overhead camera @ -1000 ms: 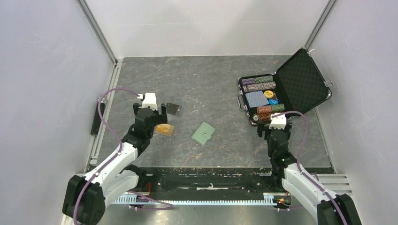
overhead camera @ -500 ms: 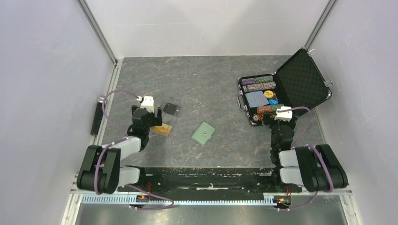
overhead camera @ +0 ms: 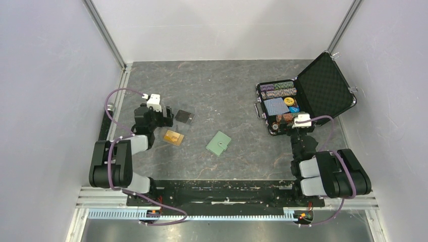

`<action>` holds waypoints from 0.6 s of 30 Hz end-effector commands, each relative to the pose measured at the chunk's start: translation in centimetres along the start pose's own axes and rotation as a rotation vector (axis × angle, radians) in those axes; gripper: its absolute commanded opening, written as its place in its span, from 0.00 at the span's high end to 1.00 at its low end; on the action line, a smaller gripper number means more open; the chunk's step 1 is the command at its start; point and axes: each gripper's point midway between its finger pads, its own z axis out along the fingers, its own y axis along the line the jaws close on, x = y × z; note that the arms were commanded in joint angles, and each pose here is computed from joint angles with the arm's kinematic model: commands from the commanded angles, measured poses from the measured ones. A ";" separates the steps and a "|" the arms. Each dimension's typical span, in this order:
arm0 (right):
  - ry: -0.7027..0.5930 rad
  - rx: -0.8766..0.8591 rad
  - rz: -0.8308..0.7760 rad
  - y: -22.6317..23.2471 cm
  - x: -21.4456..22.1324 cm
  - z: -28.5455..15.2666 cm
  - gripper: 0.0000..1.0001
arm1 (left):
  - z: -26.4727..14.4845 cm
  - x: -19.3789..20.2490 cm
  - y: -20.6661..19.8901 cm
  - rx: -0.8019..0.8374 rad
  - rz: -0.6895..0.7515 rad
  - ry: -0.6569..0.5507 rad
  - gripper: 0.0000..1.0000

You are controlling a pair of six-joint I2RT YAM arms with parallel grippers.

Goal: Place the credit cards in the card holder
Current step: Reset both arms

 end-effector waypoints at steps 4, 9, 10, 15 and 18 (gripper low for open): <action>0.113 -0.048 -0.038 0.6 3.7 -3.1 0.02 | 0.5 -2.6 0.8 0.002 -0.099 -0.129 0.00; 0.114 -0.044 -0.036 0.5 3.7 -3.2 0.02 | -2.2 -1.7 1.6 -0.120 -0.099 -0.275 0.00; 0.115 -0.041 -0.036 0.4 3.7 -3.2 0.02 | -2.5 -2.2 1.4 -0.128 -0.082 -0.338 0.00; 0.133 0.004 -0.021 -0.2 4.0 -2.9 0.02 | -1.6 -2.1 -0.1 -0.076 -0.039 -0.270 0.00; 0.136 0.003 -0.021 -0.2 4.1 -3.0 0.02 | -1.1 -2.0 -0.3 -0.064 -0.039 -0.252 0.00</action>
